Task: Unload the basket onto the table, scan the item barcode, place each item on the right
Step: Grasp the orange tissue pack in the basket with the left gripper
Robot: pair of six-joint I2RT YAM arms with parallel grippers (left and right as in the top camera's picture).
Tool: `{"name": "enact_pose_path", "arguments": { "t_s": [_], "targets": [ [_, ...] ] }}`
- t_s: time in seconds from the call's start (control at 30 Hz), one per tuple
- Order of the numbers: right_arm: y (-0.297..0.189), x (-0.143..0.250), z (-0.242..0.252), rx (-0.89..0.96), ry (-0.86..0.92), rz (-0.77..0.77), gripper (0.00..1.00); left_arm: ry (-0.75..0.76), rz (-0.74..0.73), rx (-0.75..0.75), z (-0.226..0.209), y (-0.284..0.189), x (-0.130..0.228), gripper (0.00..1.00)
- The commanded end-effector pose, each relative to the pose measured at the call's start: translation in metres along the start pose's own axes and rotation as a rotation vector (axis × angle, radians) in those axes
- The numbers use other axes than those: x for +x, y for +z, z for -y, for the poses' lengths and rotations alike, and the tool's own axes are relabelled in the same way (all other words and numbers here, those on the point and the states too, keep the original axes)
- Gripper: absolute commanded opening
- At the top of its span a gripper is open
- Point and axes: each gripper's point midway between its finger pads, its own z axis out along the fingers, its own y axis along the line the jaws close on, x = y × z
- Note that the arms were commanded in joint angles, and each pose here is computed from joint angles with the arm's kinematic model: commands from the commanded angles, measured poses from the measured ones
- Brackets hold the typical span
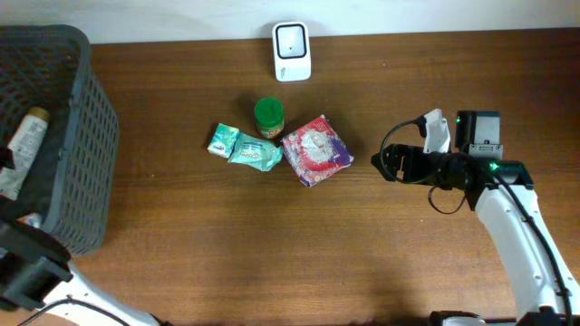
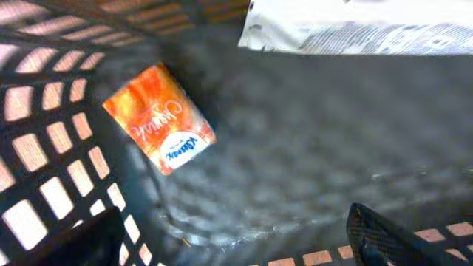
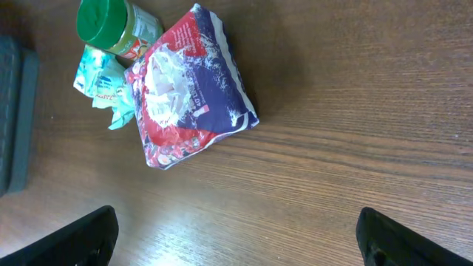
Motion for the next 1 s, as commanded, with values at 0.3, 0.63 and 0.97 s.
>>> {"name": "enact_pose_path", "arguments": {
  "t_s": [0.3,0.63,0.97],
  "targets": [
    [-0.001,-0.004,-0.003,-0.002,-0.022,0.009,0.98,0.128,-0.065,-0.199,-0.001,-0.024,0.061,0.99],
    [-0.001,-0.004,-0.003,-0.002,-0.021,0.009,0.98,0.137,0.128,-0.11,0.023,0.03,0.018,1.0],
    [-0.001,-0.004,-0.003,-0.002,-0.021,0.009,0.98,-0.042,0.163,-0.253,-0.022,0.084,0.017,0.92]
  ]
}}
